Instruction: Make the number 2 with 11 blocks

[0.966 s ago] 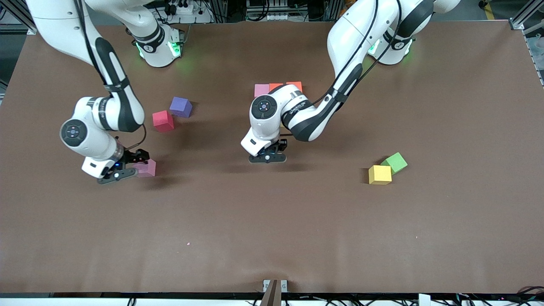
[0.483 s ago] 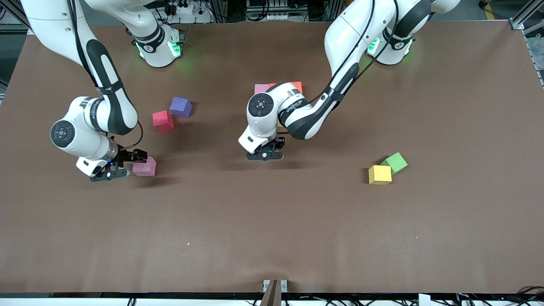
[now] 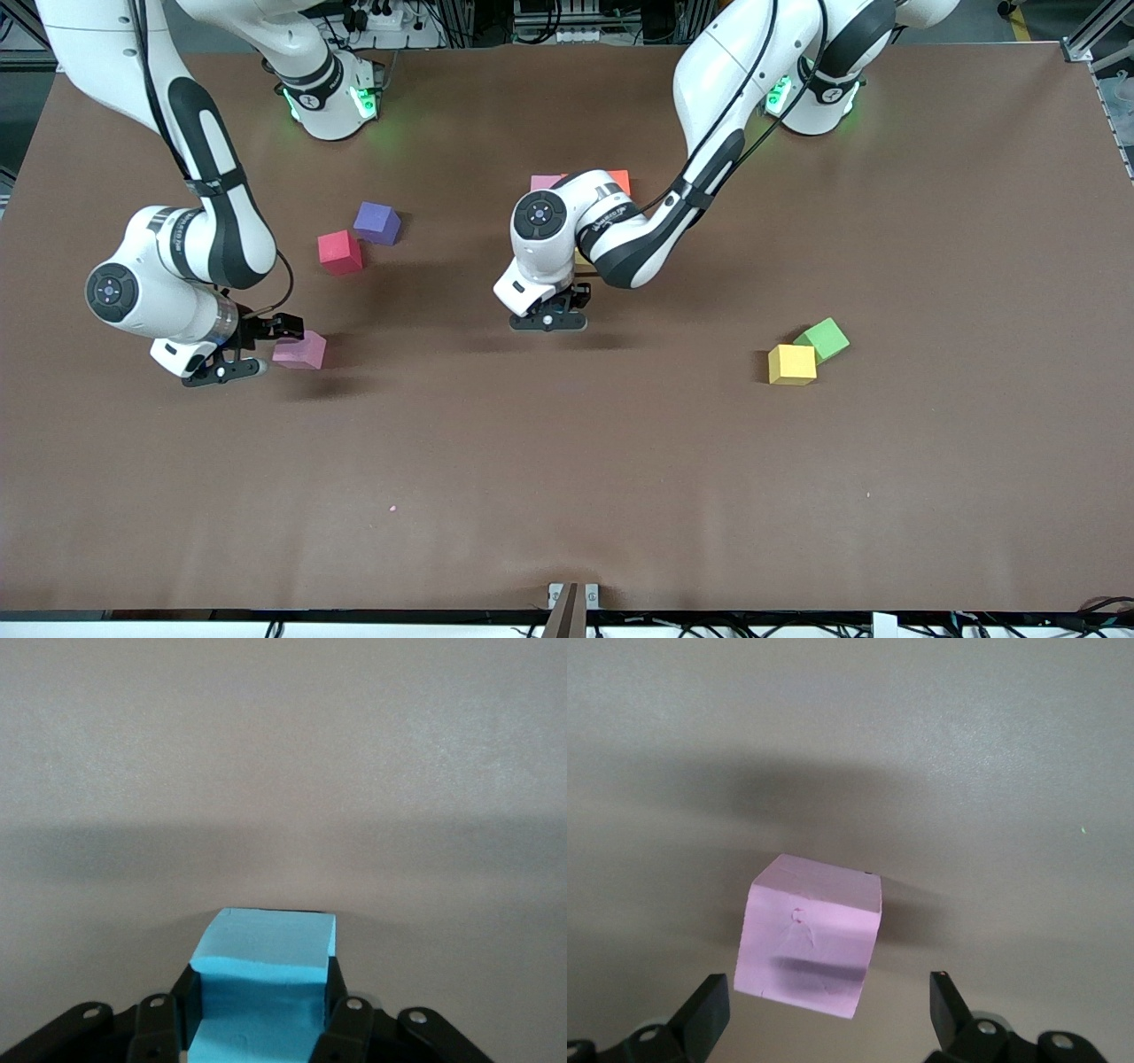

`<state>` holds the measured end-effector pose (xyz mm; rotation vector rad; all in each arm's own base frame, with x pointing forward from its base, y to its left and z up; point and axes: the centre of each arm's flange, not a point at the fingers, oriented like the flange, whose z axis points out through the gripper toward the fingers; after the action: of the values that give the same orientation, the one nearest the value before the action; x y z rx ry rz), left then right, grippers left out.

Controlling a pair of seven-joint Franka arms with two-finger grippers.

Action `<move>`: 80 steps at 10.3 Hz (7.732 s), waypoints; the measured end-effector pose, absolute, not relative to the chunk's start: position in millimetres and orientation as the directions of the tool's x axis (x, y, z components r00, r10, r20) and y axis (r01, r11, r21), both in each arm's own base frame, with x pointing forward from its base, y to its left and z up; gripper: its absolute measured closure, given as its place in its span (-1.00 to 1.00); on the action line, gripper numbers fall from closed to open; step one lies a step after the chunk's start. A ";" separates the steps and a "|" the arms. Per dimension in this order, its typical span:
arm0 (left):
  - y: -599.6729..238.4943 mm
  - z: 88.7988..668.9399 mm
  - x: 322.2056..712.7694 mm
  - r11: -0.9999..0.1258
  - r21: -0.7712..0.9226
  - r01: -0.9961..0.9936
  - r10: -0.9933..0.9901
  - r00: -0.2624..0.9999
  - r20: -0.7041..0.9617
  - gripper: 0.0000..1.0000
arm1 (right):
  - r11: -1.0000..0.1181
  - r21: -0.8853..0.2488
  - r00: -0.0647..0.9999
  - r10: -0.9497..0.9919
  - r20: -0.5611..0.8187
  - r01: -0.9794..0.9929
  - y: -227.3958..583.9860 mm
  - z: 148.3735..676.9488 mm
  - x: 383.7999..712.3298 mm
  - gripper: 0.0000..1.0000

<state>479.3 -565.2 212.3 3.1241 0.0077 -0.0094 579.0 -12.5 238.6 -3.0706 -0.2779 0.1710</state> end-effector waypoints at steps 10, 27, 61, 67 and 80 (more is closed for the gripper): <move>-564.3 278.1 494.2 -0.997 0.043 0.064 0.065 0.997 0.031 -1.00 | -0.989 -0.130 0.984 0.094 -0.154 0.074 -15.4 206.1 582.6 -1.00; -175.6 289.8 647.9 -0.966 -0.068 -0.248 -0.241 0.966 -0.091 -1.00 | -0.993 -0.109 0.987 0.052 -0.155 0.035 7.1 193.1 591.6 -1.00; -138.3 193.4 613.5 -0.985 -0.036 -0.169 -0.163 0.978 -0.128 -1.00 | 0.018 -0.060 -0.025 0.992 -0.127 0.998 565.5 285.3 471.2 -0.23; -131.6 199.5 614.9 -0.986 -0.040 -0.159 -0.153 0.980 -0.126 -0.89 | 0.005 -0.044 -0.009 0.995 -0.103 0.999 580.3 261.7 474.8 -0.23; -132.2 201.5 614.5 -0.986 -0.040 -0.160 -0.154 0.980 -0.125 -0.44 | -0.018 -0.082 0.012 0.997 -0.077 0.997 583.8 267.6 478.4 -0.23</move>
<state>614.5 -132.2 201.5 3.1759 -0.2526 -0.1938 478.4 583.8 267.6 -2.2314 -2.1987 0.1763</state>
